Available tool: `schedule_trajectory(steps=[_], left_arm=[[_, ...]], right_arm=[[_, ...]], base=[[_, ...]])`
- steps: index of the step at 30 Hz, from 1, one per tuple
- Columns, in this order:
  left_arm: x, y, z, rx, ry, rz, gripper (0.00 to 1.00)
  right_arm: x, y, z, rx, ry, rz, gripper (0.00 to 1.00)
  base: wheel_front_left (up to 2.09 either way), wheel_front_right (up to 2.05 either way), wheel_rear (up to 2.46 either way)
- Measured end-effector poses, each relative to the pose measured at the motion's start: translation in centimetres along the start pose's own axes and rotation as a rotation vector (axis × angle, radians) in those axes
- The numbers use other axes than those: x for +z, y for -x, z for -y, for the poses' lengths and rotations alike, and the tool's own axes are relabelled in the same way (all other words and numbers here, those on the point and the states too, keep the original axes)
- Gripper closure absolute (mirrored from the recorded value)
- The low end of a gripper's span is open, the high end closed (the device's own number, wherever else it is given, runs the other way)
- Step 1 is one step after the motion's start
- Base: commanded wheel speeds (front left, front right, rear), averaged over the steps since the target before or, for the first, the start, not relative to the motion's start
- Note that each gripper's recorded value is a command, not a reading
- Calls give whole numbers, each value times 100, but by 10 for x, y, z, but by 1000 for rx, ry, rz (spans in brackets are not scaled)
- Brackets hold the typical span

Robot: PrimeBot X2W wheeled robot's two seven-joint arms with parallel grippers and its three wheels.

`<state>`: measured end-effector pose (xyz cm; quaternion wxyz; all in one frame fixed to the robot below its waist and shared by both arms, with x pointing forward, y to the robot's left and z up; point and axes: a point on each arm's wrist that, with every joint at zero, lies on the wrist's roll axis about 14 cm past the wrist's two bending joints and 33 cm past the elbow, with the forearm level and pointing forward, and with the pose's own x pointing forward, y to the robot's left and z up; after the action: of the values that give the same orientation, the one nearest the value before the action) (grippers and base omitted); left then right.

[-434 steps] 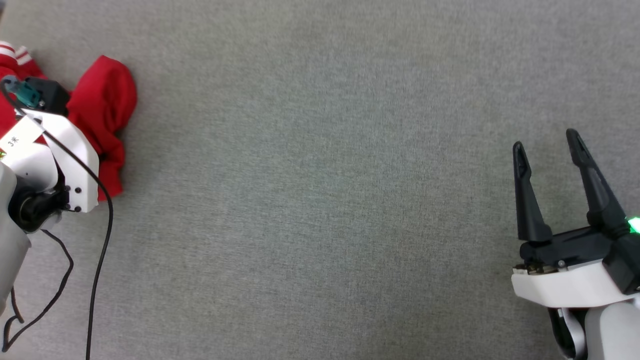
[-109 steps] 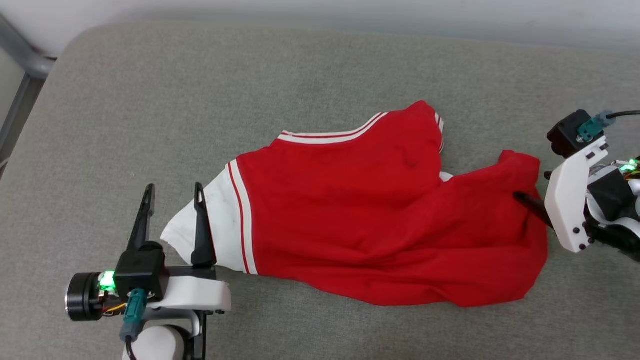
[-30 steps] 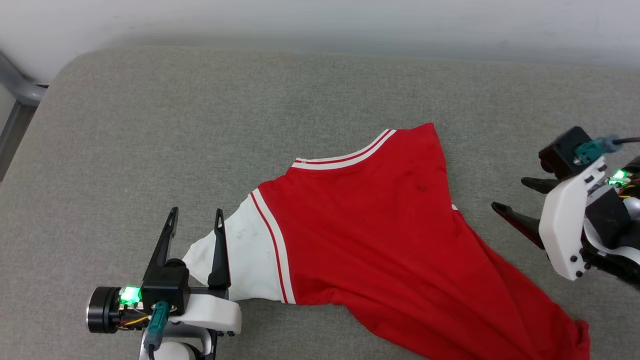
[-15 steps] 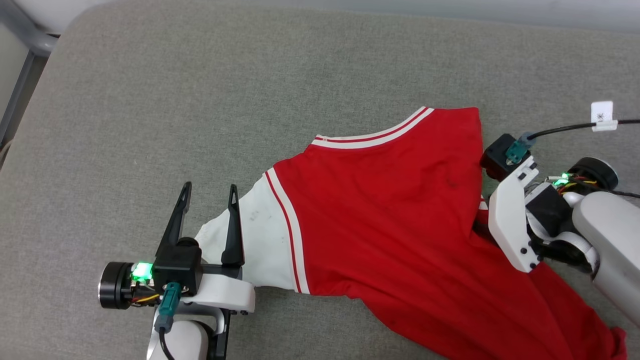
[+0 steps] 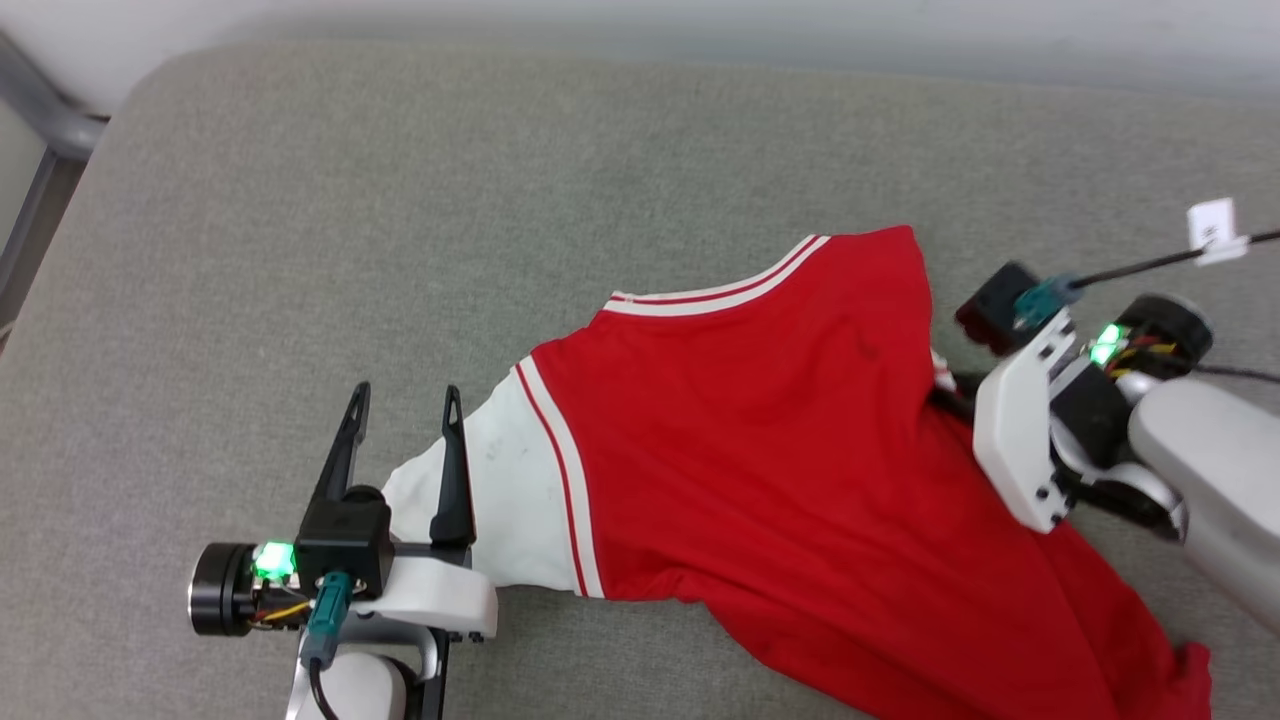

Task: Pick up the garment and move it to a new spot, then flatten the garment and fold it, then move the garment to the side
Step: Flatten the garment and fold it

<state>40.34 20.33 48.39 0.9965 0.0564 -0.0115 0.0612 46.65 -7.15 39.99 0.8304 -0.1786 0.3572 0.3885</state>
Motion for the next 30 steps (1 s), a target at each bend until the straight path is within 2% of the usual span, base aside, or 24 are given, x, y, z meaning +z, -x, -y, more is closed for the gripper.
schedule_trajectory(steps=[3, 7, 12, 18, 23, 24, 28, 30], left_arm=[[4, 6, 3, -10, 6, 9, 0], [10, 12, 7, -24, 13, 24, 0], [15, 18, 11, -38, 19, 38, 0], [17, 25, 16, -53, 26, 40, 0], [18, 29, 18, -61, 31, 41, 0], [17, 33, 19, -63, 33, 37, 0], [17, 33, 18, -65, 34, 38, 0], [17, 33, 19, -67, 34, 37, 0]], right_arm=[[25, 21, 14, -55, 19, 103, 100], [38, 54, 35, -139, 38, 186, 100], [29, 95, 65, -258, 8, 242, 100], [-15, 131, 87, -366, -102, 256, 100], [-76, 150, 92, -443, -272, 227, 100], [-147, 149, 72, -464, -435, 134, 100], [-192, 140, 39, -439, -552, 56, 100], [-199, 140, 36, -447, -583, 56, 100]], base=[[0, 0, 0], [0, 0, 0], [0, 0, 0], [0, 0, 0], [0, 0, 0], [0, 0, 0], [0, 0, 0], [0, 0, 0]])
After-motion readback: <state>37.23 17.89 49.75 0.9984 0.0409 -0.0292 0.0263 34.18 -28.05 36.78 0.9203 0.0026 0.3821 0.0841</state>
